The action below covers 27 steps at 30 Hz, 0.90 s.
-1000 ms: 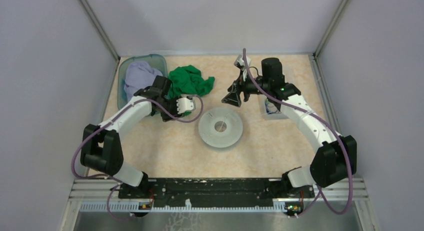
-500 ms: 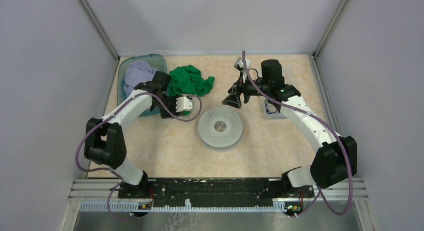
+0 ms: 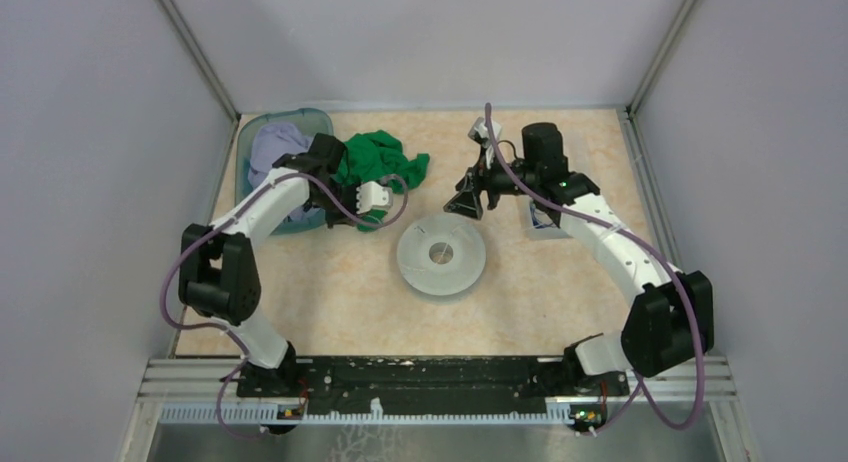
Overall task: Wrap the cables
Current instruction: Adjust the cable at the center of the board.
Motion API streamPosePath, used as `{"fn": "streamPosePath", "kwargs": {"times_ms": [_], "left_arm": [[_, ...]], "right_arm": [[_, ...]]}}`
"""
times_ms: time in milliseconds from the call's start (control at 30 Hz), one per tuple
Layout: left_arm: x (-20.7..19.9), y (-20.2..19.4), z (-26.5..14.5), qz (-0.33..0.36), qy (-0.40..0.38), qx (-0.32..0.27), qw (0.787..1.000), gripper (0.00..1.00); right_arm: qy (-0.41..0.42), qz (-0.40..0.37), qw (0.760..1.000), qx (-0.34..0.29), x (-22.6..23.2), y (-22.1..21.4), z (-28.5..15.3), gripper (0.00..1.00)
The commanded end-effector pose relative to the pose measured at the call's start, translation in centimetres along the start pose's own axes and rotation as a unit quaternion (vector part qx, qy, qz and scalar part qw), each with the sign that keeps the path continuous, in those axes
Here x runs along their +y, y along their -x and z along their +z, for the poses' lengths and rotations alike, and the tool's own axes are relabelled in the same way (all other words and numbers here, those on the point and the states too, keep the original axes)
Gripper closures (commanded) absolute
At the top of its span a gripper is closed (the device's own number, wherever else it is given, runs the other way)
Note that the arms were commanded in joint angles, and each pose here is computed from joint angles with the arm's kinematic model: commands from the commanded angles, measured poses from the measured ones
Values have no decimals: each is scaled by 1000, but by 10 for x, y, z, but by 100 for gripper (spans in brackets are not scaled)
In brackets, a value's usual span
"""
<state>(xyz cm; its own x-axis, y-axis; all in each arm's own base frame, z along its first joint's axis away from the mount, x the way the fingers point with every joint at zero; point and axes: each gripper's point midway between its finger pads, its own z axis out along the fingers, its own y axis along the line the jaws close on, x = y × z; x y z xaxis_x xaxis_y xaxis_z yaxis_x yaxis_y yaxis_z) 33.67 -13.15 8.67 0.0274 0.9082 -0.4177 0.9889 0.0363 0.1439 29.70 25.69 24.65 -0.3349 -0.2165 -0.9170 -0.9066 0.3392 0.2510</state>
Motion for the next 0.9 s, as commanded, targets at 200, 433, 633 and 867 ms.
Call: {"fn": "streamPosePath", "kwargs": {"times_ms": [200,433,633,867], "left_arm": [[14,137,-105,-176,7,-254,951,100],[25,205,-147,-241,-25,-342,908,100],[22,232,-142,-242,-30,-356,902,100],[15,239,-132,-247,-43,-351,902,100]], "right_arm": [[69,14,995,-64,18,44,13,28],[100,23,992,-76,26,64,23,18],[81,7,992,-93,27,81,25,17],[-4,-51,996,-78,8,82,13,22]]}}
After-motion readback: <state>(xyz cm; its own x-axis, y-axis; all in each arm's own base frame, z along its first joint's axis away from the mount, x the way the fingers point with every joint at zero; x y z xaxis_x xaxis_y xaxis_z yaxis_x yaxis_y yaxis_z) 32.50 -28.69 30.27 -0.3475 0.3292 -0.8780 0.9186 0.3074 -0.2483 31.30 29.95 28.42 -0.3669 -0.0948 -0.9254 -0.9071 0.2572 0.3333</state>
